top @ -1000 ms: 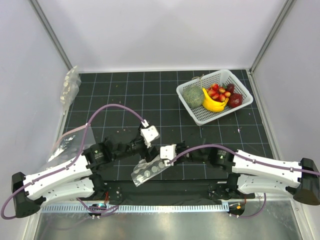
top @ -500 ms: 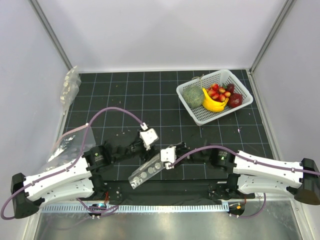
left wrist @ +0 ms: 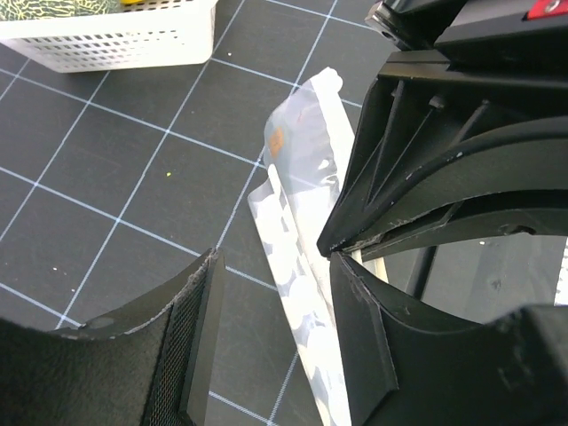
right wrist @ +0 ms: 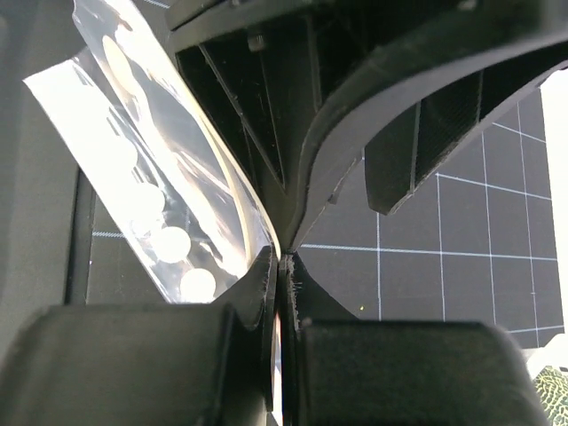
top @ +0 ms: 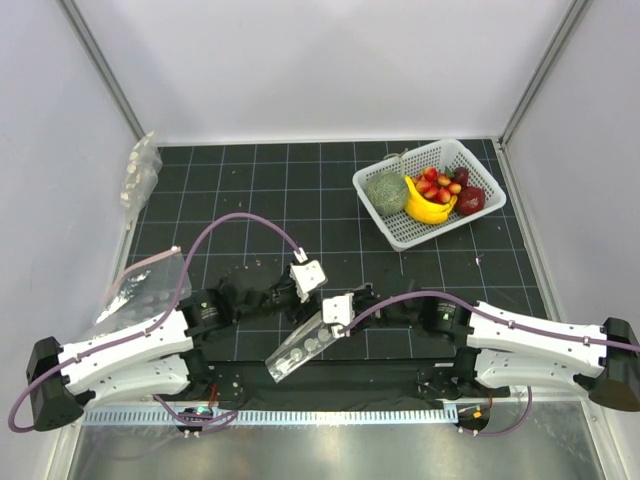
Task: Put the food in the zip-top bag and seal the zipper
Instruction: Open the zipper of the food storage bag.
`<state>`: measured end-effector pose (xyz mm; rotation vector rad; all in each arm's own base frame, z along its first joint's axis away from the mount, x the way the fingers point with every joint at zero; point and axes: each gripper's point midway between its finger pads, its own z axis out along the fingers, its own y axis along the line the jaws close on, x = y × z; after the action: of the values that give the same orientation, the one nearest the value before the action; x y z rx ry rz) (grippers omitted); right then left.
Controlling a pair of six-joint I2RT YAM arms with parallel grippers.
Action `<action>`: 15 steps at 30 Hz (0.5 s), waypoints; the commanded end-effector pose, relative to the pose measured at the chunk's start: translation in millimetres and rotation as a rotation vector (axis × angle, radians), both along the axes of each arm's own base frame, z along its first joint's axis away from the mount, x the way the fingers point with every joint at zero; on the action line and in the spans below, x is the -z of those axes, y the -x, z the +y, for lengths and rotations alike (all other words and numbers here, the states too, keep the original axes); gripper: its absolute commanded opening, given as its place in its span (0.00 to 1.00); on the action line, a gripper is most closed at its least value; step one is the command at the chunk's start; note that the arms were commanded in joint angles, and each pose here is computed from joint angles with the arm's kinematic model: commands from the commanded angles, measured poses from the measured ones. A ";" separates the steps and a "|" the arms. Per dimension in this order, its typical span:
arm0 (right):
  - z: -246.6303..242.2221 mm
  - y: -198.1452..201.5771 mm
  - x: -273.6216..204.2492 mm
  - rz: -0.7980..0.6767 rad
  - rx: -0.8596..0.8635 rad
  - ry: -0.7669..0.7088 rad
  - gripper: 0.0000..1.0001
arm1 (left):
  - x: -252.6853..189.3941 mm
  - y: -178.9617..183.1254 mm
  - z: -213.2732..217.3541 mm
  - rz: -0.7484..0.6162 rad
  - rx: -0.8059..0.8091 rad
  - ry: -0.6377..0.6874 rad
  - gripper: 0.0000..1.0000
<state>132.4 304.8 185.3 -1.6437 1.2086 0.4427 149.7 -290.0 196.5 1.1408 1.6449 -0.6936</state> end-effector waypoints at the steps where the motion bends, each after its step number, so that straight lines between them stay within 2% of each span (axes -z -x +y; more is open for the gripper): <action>1: 12.3 1.8 -42.7 -0.058 -0.032 -0.144 0.01 | -17.9 2.5 -8.9 -0.010 0.030 0.043 0.55; 15: 13.5 -1.3 -36.8 -0.053 -0.021 -0.117 0.01 | -42.5 14.8 -5.2 -0.049 0.073 0.173 0.56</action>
<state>132.1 307.3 192.2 -1.6236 1.1862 0.4524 142.1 -288.1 224.3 1.1012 1.5421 -0.7608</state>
